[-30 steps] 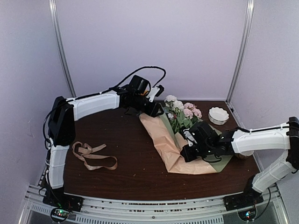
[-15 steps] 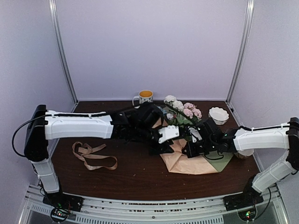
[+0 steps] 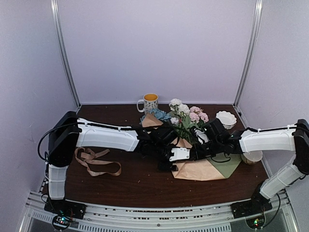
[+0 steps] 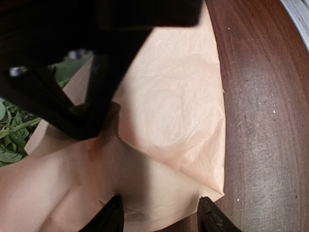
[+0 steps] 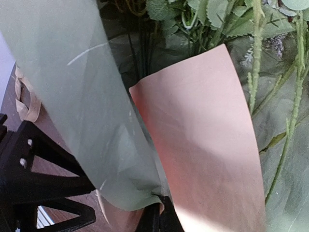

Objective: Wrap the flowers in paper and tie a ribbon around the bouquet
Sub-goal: Press the fold line of the 2/3-folded wrapping paper.

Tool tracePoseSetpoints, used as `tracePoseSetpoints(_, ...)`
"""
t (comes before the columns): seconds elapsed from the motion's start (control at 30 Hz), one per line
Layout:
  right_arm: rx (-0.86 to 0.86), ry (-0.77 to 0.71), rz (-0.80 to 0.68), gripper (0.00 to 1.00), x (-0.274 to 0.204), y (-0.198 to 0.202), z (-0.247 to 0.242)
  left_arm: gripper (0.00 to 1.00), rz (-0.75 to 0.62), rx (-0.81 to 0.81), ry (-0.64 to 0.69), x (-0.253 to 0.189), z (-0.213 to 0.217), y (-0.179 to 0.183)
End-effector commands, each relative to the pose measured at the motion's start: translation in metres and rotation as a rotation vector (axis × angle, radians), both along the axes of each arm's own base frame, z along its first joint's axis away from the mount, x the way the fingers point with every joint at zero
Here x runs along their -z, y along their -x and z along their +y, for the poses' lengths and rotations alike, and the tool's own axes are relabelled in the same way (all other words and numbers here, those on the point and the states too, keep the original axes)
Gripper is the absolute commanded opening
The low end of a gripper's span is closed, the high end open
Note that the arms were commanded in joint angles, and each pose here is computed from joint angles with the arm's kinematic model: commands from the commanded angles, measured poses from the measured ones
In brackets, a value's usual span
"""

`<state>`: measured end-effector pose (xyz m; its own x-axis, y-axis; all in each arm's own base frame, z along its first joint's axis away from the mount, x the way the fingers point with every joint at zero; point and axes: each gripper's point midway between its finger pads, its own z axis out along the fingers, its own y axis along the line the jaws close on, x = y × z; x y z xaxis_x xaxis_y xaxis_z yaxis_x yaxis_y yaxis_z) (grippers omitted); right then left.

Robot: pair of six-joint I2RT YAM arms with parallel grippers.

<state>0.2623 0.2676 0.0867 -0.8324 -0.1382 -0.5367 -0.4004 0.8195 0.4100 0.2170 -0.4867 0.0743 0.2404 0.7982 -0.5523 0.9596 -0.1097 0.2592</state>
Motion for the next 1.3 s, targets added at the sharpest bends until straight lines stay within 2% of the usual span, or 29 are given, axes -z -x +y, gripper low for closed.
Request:
tracePoseSetpoints(0.0,0.020,-0.036,-0.017,0.00,-0.007,-0.012,0.003,0.55,0.020,0.102,-0.050,0.016,-0.005,0.013)
tracePoseSetpoints(0.3,0.087,-0.012,0.010,0.00,0.014,-0.030,-0.010,0.54,0.147,0.235,-0.180,0.052,-0.002,0.033)
tracePoseSetpoints(0.5,0.160,-0.022,0.050,0.00,0.030,-0.036,-0.019,0.52,0.176,0.266,-0.191,0.050,0.000,0.037)
tracePoseSetpoints(0.6,0.169,-0.014,0.084,0.00,0.046,-0.030,-0.023,0.52,0.206,0.267,-0.154,0.036,0.003,0.038)
tracePoseSetpoints(0.7,0.176,-0.005,0.104,0.00,0.056,-0.026,-0.025,0.53,0.259,0.246,-0.026,-0.001,0.005,0.031)
tracePoseSetpoints(0.87,0.171,-0.014,0.112,0.00,0.057,-0.024,-0.024,0.57,0.258,0.128,0.222,-0.096,0.027,-0.014)
tracePoseSetpoints(0.97,0.166,-0.007,0.116,0.00,0.059,-0.023,-0.024,0.58,0.178,0.031,0.346,-0.137,0.063,-0.055)
tracePoseSetpoints(1.03,0.161,-0.011,0.121,0.00,0.059,-0.021,-0.023,0.63,0.102,-0.055,0.402,-0.151,0.085,-0.088)
tracePoseSetpoints(1.17,0.153,-0.028,0.127,0.00,0.056,-0.020,-0.020,0.72,-0.033,-0.215,0.396,-0.163,0.106,-0.160)
tracePoseSetpoints(1.27,0.151,-0.027,0.119,0.00,0.053,-0.021,-0.021,0.74,-0.056,-0.202,0.350,-0.156,0.096,-0.185)
